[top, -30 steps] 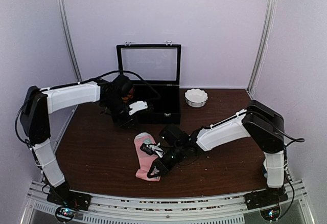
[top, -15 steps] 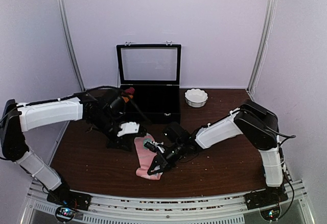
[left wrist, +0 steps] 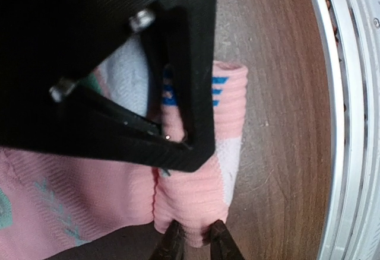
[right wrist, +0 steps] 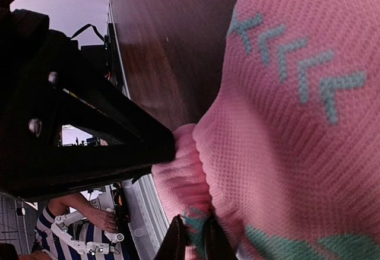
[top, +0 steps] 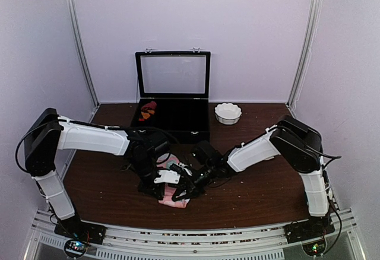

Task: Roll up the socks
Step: Roll the sock at the center of the board.

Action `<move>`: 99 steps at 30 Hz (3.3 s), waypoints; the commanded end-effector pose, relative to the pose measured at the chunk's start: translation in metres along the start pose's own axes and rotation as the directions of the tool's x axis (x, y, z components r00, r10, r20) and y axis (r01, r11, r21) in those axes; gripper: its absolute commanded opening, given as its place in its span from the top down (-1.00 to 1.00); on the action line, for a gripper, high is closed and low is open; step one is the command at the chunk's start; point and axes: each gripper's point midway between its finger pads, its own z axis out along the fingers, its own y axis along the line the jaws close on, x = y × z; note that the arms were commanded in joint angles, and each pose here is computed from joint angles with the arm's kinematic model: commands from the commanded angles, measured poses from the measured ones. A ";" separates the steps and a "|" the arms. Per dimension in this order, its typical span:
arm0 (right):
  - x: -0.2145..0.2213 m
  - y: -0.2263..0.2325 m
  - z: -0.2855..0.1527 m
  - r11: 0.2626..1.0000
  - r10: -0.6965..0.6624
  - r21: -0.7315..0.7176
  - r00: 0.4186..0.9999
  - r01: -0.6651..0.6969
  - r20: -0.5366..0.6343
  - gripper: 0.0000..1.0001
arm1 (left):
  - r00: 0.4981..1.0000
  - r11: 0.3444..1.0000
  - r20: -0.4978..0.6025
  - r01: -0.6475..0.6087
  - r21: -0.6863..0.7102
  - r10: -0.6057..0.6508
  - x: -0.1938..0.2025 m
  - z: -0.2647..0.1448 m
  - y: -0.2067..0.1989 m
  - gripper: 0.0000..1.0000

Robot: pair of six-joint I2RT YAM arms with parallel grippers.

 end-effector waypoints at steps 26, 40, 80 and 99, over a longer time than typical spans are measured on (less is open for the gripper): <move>-0.014 -0.055 0.007 0.976 0.114 0.167 0.980 -0.141 0.163 1.00 | 0.994 0.992 -0.084 0.078 0.095 -0.070 -0.013 0.040 0.017 0.77; -0.017 -0.020 -0.014 0.996 0.068 0.030 0.956 -0.079 0.284 0.28 | 0.938 0.983 -0.308 0.181 0.040 -0.160 0.030 0.078 0.038 1.00; 0.101 -0.007 -0.062 0.780 -0.486 0.469 0.873 0.414 0.040 -0.22 | 0.957 0.945 -0.043 0.289 0.153 -0.286 -0.007 0.019 0.066 0.90; 0.036 0.056 -0.088 0.565 -0.738 0.602 0.671 0.564 0.065 -0.16 | 0.964 0.968 0.117 0.224 0.114 -0.237 -0.054 -0.062 0.067 0.35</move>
